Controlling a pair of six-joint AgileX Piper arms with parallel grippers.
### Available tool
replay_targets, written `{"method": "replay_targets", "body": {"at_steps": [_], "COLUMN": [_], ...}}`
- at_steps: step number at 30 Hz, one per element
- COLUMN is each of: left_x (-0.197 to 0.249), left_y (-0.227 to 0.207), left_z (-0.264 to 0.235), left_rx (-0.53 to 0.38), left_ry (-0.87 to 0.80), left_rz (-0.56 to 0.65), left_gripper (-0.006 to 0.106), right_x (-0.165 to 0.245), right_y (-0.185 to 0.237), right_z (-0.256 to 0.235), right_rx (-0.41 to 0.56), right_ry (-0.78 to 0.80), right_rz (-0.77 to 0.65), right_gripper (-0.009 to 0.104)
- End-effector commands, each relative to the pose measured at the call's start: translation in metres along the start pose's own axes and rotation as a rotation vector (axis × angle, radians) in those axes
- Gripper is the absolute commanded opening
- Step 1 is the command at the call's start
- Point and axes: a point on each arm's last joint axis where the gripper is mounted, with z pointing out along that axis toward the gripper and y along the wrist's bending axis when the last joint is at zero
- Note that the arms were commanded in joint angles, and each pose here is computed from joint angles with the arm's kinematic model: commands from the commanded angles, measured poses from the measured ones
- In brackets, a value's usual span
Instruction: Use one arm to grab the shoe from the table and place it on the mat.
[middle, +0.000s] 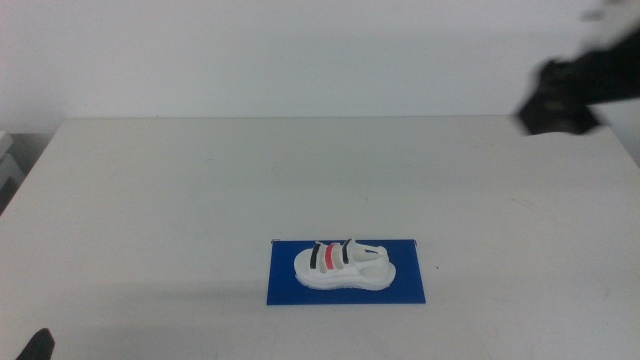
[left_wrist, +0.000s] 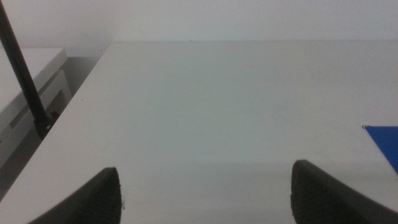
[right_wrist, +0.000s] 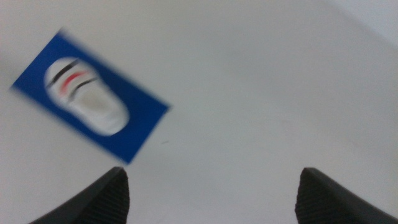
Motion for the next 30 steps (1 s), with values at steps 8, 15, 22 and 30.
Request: {"method": "replay_targets", "body": {"at_steps": [8,15,22,30], "left_x": [-0.005,-0.005,-0.005,-0.005], "left_y": [0.0,0.0,0.0,0.0], "left_z": [-0.001,-0.001,-0.001,-0.001], "left_rx": [0.001,0.001,0.001,0.001], "left_ry": [-0.087,-0.087,-0.087,-0.087], "left_rz": [-0.01,-0.01,-0.01,-0.01], "left_gripper": [0.094,0.094,0.094,0.094], "right_x": [0.114,0.184,0.225,0.265], "right_y": [-0.017,0.006,0.018,0.029], "right_z": [-0.048,-0.023,0.0,0.025], "right_rx": [0.299,0.35,0.379,0.413], "right_ry": [-0.449,-0.674,-0.76,-0.726], "right_rz": [0.275,0.287,0.275,0.205], "right_gripper": [0.079,0.078,0.078,0.078]}}
